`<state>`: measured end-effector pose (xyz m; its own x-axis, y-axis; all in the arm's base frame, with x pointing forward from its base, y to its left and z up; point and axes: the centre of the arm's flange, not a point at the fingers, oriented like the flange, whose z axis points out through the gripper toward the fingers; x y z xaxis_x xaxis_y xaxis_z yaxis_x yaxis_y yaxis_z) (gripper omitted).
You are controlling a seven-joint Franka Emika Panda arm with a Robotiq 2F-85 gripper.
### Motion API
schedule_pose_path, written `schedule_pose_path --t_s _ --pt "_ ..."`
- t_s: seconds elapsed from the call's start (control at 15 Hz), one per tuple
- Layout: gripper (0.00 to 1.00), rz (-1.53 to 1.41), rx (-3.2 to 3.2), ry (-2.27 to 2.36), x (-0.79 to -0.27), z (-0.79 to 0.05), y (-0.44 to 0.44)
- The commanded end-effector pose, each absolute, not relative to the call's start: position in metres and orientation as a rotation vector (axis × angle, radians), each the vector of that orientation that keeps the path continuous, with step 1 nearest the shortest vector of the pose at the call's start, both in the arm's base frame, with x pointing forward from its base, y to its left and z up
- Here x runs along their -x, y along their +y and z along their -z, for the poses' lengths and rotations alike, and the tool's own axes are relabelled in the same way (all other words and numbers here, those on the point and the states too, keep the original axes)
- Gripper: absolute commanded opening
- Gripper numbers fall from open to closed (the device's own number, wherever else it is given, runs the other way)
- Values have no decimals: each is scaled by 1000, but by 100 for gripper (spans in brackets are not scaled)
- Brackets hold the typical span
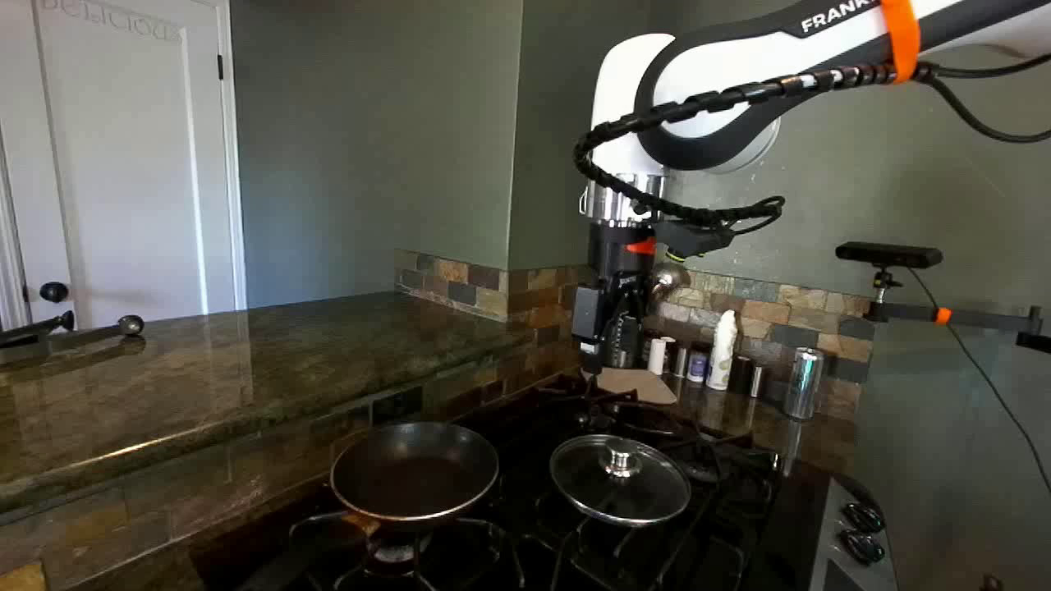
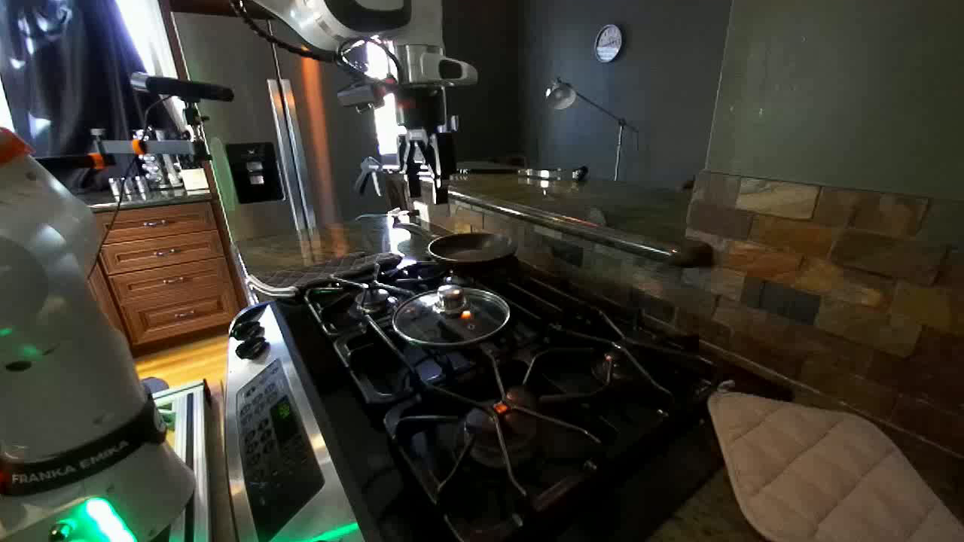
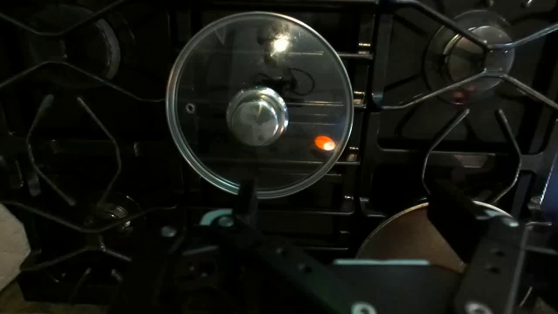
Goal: Move the black pan to the right then put the lid on top
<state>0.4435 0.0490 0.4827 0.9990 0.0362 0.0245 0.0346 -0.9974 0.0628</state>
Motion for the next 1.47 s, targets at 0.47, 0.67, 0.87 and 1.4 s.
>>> schedule_pose_path --t_s 0.47,0.67,0.87,1.4 --pt "100 -51 -3056 300 -458 -477 87" --pt "100 -71 -3003 558 -462 -474 137" --pt "100 -110 -2921 787 -465 -466 184" --pt "100 -189 -2657 1382 -497 -436 280"
